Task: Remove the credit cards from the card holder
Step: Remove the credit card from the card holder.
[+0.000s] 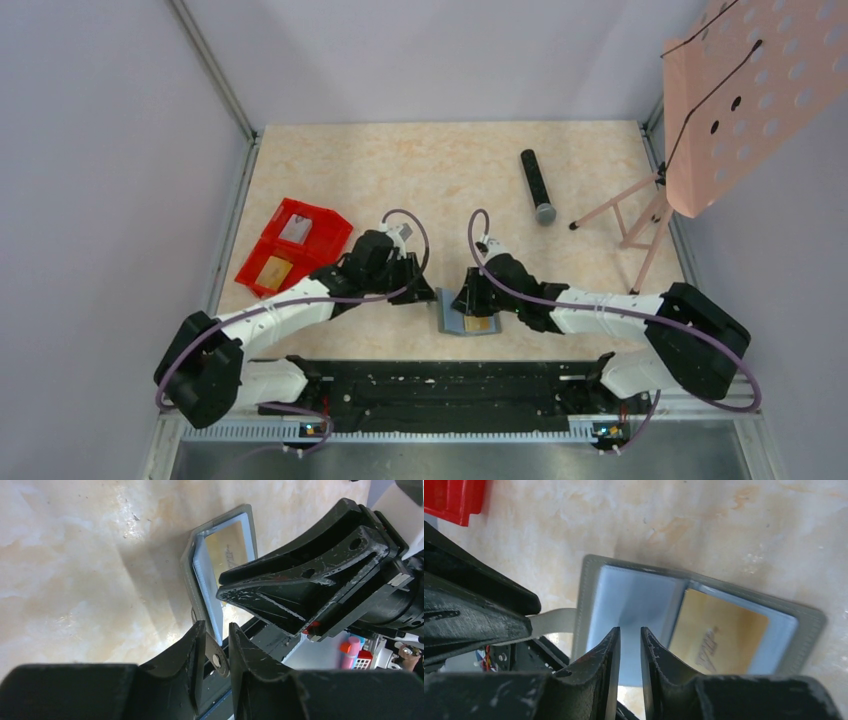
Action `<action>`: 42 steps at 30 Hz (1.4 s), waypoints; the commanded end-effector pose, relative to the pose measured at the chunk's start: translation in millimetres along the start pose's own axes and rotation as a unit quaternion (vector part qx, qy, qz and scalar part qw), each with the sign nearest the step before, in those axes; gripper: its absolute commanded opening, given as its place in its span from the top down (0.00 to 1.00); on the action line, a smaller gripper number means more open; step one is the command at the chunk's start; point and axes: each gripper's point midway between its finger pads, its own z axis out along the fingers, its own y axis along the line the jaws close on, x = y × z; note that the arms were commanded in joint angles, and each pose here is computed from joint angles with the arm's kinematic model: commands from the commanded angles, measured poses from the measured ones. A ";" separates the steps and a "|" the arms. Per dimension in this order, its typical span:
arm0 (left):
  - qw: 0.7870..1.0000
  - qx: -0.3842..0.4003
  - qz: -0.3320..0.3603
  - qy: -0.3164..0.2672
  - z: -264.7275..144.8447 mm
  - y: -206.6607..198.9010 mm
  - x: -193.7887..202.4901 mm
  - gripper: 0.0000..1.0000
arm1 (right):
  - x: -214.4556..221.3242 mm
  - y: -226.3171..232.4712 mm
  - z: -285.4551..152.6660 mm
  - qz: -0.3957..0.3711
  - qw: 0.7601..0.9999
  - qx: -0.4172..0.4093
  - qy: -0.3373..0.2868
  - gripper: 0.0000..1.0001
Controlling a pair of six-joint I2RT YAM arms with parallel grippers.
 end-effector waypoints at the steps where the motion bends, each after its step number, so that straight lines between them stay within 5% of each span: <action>1: 0.999 0.017 0.010 -0.042 -5.2 -19.3 -19.1 0.71 | -11.2 27.4 4.2 -0.002 0.998 -0.069 -0.015 0.79; 12: 0.996 0.015 0.007 -0.091 -30.8 -32.7 -34.9 0.67 | 6.3 27.0 23.6 0.027 0.997 -0.078 0.011 0.81; 25: 0.999 0.045 0.007 -0.015 19.3 -46.8 2.1 0.70 | -17.8 -7.8 -19.7 -0.001 0.999 0.016 -0.042 0.78; 42: 0.999 0.016 -0.011 0.038 72.0 -14.6 36.7 0.71 | 20.6 -71.9 -23.9 0.025 0.996 0.082 -0.021 0.79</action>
